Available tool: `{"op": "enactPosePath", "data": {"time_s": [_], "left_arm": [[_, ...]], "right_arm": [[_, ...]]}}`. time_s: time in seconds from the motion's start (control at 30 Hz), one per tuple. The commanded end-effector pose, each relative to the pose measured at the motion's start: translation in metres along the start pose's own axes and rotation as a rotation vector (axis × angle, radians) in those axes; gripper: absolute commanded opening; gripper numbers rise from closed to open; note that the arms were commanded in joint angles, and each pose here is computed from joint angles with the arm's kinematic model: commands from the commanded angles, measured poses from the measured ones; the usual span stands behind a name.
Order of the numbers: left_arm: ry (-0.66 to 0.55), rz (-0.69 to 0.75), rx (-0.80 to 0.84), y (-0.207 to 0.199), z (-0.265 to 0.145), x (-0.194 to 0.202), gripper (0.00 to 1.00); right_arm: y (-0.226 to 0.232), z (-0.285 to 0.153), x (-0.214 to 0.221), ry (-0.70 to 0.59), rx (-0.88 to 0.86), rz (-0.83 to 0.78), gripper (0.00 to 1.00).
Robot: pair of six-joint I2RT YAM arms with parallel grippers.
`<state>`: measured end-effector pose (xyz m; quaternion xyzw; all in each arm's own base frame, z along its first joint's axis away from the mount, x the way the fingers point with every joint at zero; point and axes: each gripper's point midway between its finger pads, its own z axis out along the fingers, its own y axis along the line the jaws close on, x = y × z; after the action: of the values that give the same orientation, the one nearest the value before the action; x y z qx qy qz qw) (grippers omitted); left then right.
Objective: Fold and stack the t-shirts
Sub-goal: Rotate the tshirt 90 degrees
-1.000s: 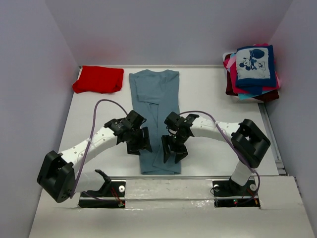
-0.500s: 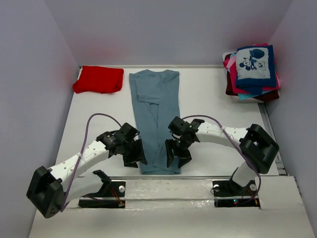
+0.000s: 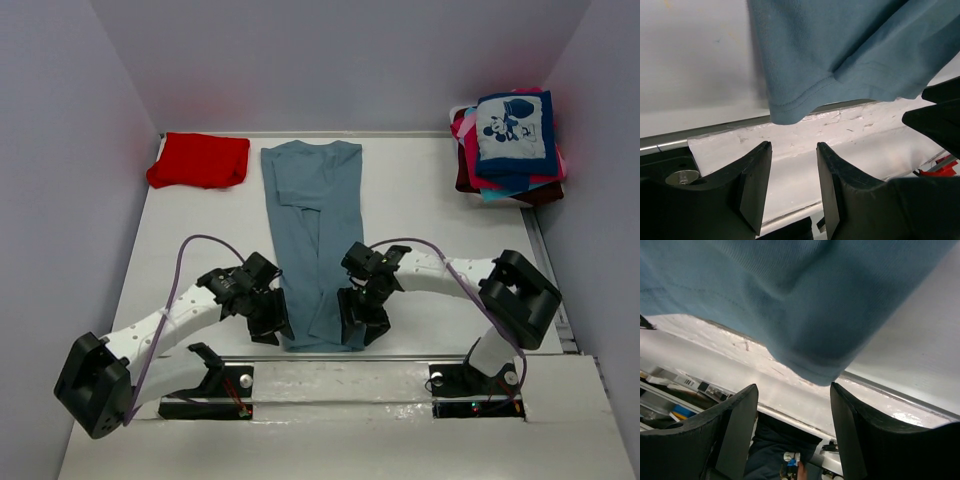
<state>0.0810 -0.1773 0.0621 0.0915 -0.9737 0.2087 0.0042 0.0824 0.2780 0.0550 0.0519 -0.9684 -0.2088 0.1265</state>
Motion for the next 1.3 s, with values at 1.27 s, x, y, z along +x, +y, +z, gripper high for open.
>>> {"op": "enactPosePath", "data": {"time_s": [1.27], "left_arm": [[0.122, 0.049, -0.071, 0.010, 0.030, 0.005, 0.42]], "right_arm": [[-0.001, 0.016, -0.015, -0.021, 0.063, 0.003, 0.41]]}}
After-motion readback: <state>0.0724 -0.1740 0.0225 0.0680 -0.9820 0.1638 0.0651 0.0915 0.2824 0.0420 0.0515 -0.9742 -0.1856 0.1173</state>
